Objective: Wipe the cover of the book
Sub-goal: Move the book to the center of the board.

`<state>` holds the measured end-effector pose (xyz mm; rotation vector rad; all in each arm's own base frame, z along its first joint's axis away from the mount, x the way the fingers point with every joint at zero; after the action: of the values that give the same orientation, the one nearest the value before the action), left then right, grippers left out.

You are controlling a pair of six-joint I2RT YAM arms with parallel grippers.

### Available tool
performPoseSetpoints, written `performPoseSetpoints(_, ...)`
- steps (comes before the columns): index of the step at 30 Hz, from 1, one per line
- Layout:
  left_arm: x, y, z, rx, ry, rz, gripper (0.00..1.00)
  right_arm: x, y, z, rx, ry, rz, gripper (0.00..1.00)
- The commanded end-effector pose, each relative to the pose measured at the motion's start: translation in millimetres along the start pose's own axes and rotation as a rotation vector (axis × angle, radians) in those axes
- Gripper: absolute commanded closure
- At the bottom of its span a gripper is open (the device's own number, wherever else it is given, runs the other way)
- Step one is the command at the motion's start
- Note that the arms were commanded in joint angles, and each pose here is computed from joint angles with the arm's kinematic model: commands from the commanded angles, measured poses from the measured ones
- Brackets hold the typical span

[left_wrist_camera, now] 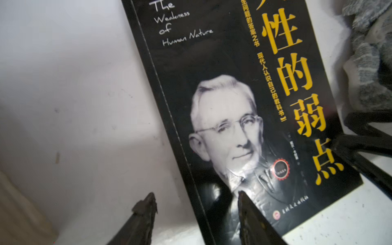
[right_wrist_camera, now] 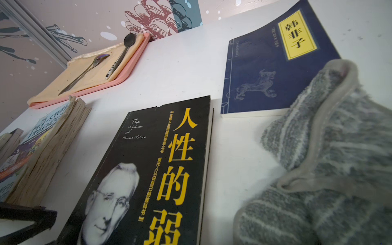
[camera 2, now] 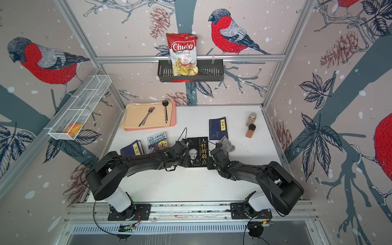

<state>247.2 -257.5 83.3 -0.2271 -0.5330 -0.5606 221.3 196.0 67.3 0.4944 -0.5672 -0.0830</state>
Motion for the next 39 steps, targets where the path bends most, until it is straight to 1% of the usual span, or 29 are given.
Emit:
performPoseSetpoints(1, 6, -2, -5, -0.044, -0.029, 0.008, 0.47, -3, 10, -6, 0.064, 0.030, -0.003, 0.59)
performPoseSetpoints(3, 6, -1, -9, -0.054, -0.029, 0.007, 0.53, -4, 15, -11, 0.086, 0.045, -0.003, 0.62)
performPoseSetpoints(7, 9, 6, -13, -0.058, -0.037, 0.022, 0.60, -3, 24, -21, 0.109, 0.062, 0.006, 0.64)
performPoseSetpoints(10, 10, 18, -14, -0.030, -0.037, 0.041, 0.67, 3, 33, -32, 0.107, 0.066, 0.025, 0.65)
performPoseSetpoints(12, 12, 27, -13, -0.004, -0.040, 0.056, 0.70, 11, 43, -39, 0.112, 0.061, 0.044, 0.65)
performPoseSetpoints(16, 15, 44, -12, 0.025, -0.047, 0.084, 0.71, 24, 60, -58, 0.114, 0.065, 0.072, 0.67)
performPoseSetpoints(21, 17, 58, -12, 0.056, -0.045, 0.089, 0.72, 34, 73, -78, 0.115, 0.072, 0.095, 0.67)
performPoseSetpoints(24, 16, 68, -17, 0.079, -0.021, 0.088, 0.72, 36, 78, -88, 0.117, 0.085, 0.102, 0.67)
performPoseSetpoints(33, 19, 77, -20, 0.101, -0.003, 0.088, 0.70, 42, 89, -104, 0.129, 0.100, 0.119, 0.67)
performPoseSetpoints(36, 21, 79, -16, 0.120, -0.005, 0.086, 0.65, 42, 92, -105, 0.142, 0.104, 0.120, 0.67)
performPoseSetpoints(39, 26, 81, -11, 0.146, -0.016, 0.082, 0.54, 44, 97, -103, 0.174, 0.105, 0.131, 0.64)
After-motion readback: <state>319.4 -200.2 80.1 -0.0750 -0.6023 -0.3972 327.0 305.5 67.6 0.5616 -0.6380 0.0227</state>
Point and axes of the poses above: each gripper's point midway between its finger pads, its own z axis back along the fingers, its own y axis along the line the jaws close on, x = y × z, the point moved 6 cm from there along z, back along the fingers, and after that the axes turned 15 degrees about -z, right-handed, at the moved point
